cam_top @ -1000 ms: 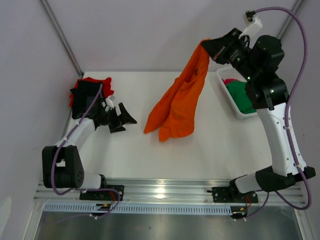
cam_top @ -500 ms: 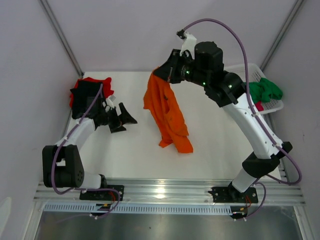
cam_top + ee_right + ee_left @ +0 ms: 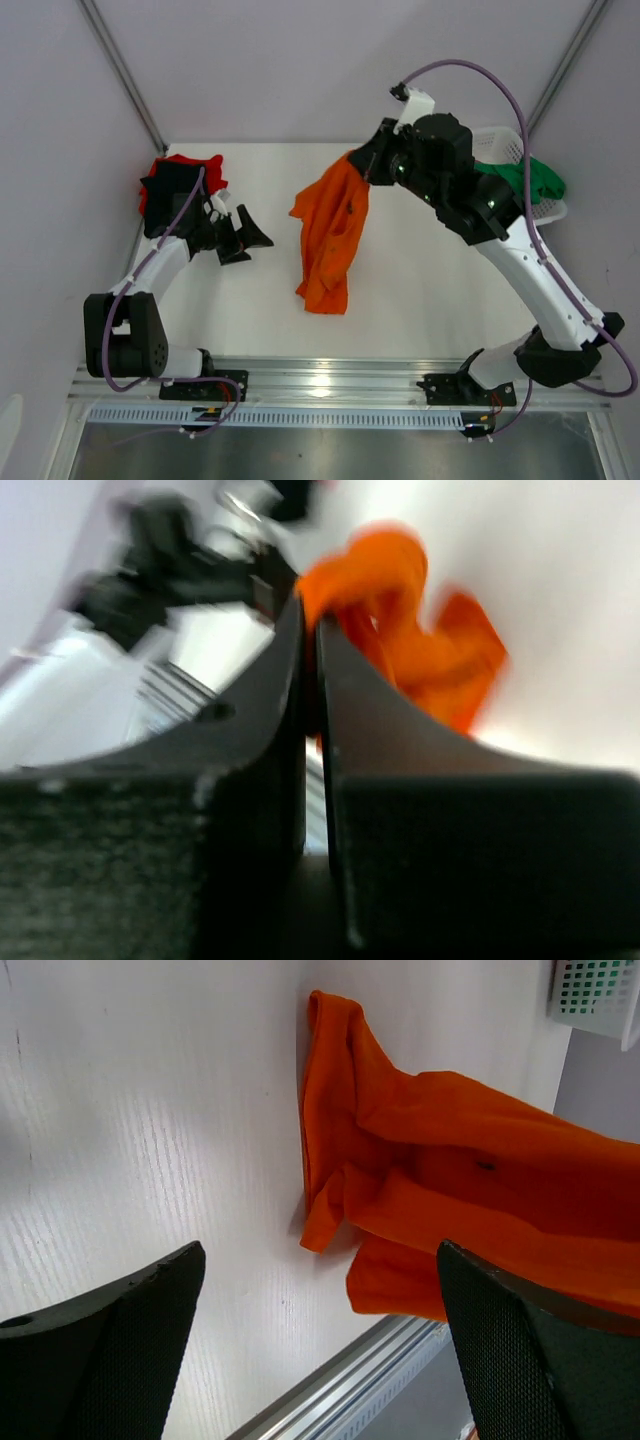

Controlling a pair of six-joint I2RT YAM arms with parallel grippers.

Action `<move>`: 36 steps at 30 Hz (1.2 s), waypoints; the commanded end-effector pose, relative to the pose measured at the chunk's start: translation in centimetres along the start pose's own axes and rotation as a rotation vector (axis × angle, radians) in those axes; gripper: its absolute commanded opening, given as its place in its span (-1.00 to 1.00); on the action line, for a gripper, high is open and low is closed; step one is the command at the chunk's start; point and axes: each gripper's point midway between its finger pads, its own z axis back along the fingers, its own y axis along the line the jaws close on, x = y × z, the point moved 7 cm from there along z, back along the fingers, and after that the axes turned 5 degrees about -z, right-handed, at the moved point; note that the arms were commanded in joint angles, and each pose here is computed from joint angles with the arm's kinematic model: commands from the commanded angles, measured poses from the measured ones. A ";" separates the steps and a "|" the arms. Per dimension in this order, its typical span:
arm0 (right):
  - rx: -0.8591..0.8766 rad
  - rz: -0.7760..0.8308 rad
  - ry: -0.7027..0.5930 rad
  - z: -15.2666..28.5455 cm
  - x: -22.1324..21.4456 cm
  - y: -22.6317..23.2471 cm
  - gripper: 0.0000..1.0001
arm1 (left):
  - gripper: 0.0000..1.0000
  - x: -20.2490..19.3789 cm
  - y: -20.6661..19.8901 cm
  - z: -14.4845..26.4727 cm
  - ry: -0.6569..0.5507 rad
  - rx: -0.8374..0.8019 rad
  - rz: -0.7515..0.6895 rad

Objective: Fold and stack the t-shirts
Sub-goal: Move the tshirt to the center of the board

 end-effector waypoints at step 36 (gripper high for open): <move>-0.698 -0.034 0.200 -5.2 -17.9 -22.1 0.38 | 0.99 1.9 -2.9 2.4 -0.044 -0.003 -0.056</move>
